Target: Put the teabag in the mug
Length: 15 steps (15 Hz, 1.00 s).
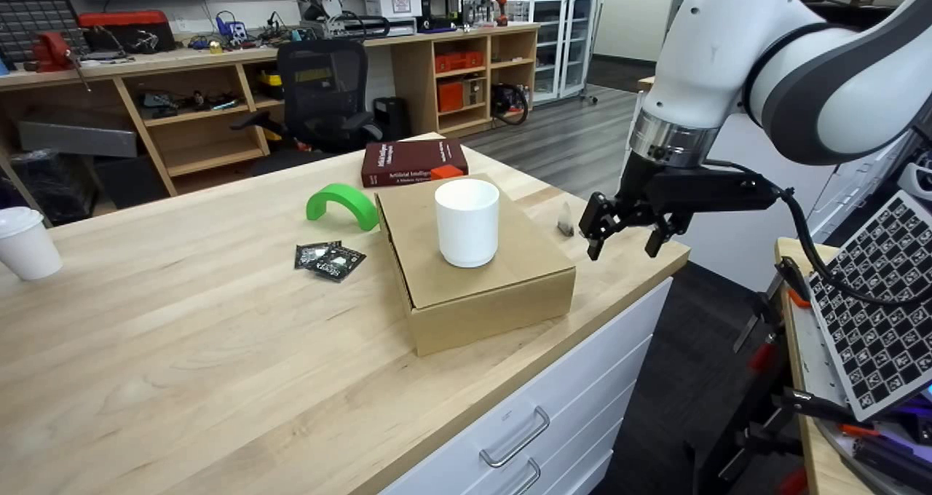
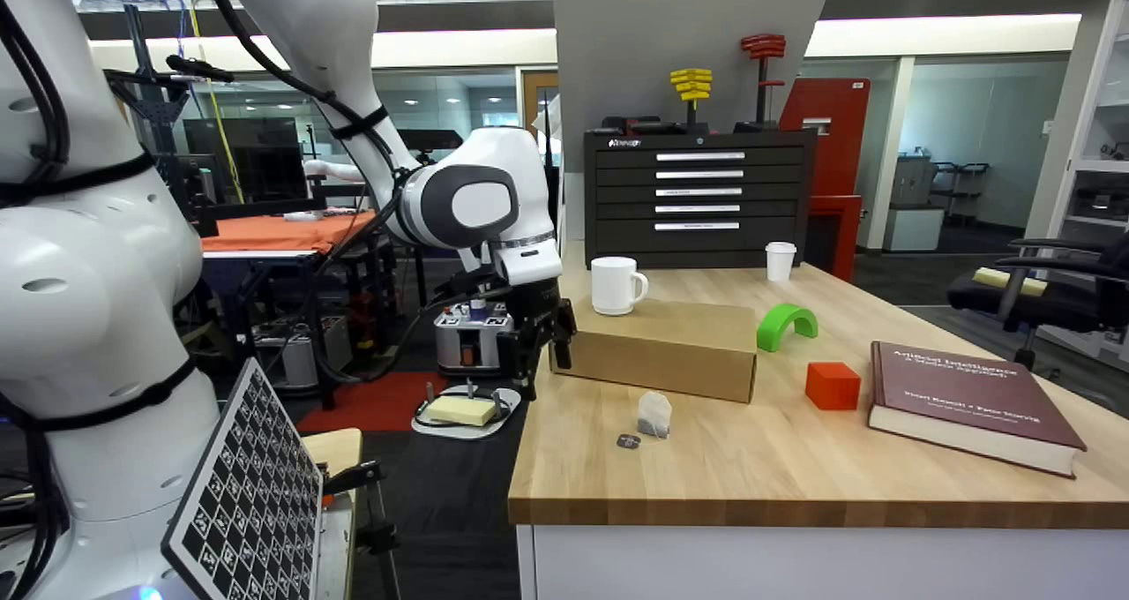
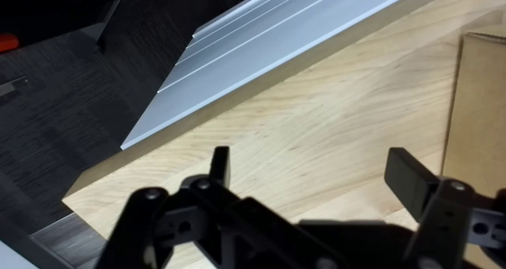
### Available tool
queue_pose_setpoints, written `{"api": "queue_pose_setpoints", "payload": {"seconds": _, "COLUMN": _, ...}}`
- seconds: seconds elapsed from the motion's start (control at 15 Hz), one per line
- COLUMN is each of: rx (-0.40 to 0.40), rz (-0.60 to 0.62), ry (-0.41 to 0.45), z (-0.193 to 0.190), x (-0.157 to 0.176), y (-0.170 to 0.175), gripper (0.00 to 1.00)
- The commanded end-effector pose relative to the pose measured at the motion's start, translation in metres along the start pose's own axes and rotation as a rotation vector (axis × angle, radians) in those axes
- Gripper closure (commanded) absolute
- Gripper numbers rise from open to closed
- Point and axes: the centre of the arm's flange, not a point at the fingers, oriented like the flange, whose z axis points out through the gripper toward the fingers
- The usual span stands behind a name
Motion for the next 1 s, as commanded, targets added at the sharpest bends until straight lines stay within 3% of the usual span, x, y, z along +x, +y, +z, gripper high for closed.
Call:
{"api": "queue_pose_setpoints", "payload": {"seconds": 0.0, "rx": 0.0, "rz": 0.0, "ry": 0.0, "z": 0.0, "x": 0.0, "y": 0.0, "gripper": 0.0}}
{"api": "queue_pose_setpoints", "payload": {"seconds": 0.93, "rx": 0.003, "rz": 0.001, "ry": 0.001, "z": 0.0012, "x": 0.0026, "y": -0.002, "gripper": 0.0}}
